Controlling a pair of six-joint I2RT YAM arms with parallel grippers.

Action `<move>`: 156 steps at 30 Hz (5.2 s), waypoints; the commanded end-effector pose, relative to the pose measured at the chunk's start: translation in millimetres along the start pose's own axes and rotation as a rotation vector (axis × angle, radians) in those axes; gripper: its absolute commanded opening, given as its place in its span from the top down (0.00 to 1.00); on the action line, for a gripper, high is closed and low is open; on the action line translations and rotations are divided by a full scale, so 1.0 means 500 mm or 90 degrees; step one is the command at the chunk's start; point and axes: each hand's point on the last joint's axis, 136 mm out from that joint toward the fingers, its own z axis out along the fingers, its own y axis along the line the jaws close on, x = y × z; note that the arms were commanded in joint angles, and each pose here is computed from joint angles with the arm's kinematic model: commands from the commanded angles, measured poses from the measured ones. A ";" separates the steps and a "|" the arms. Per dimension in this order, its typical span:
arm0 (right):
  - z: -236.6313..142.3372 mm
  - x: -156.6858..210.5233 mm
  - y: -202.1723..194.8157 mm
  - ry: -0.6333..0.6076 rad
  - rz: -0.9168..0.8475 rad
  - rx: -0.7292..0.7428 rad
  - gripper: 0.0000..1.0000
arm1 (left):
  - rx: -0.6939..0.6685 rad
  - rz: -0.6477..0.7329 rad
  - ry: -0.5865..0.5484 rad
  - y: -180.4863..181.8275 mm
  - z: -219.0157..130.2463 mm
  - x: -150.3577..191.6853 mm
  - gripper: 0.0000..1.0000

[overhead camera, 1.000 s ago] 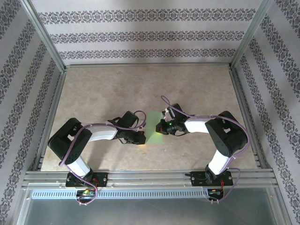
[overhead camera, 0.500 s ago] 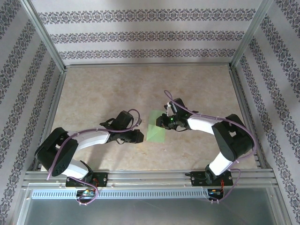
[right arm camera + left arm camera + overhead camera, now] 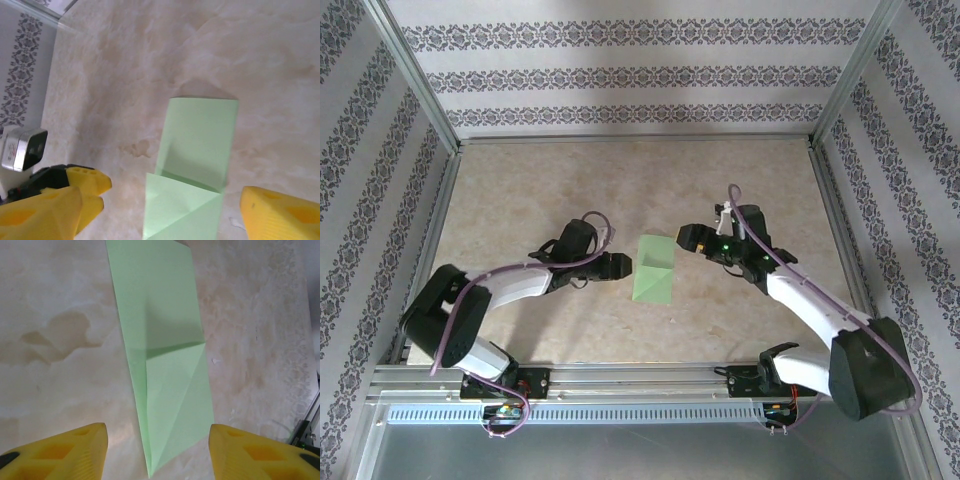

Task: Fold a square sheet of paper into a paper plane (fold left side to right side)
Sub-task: Fold the triangle a second time at the center of the table, then turn over the paper at the center of the table.

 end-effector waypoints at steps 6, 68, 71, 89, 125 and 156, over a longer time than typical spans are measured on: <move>-0.024 0.022 -0.038 -0.010 0.036 0.004 0.10 | 0.035 0.019 -0.004 -0.016 0.054 -0.057 0.48; 0.221 0.156 0.036 0.161 0.054 -0.091 0.50 | 0.060 0.008 -0.078 -0.025 0.033 -0.075 0.97; 0.229 0.157 0.042 0.161 0.052 -0.099 0.56 | 0.058 0.008 -0.076 -0.024 0.033 -0.074 0.97; 0.158 0.084 0.086 0.074 -0.003 -0.147 0.94 | 0.074 -0.009 -0.164 -0.045 -0.095 -0.117 0.34; -0.088 -0.116 0.374 -0.171 -0.139 -0.434 0.94 | 0.495 0.022 -0.183 -0.367 -0.230 -0.206 0.24; -0.092 -0.109 0.263 -0.197 -0.112 -0.343 0.52 | 0.414 0.035 -0.177 -0.336 -0.217 -0.190 1.00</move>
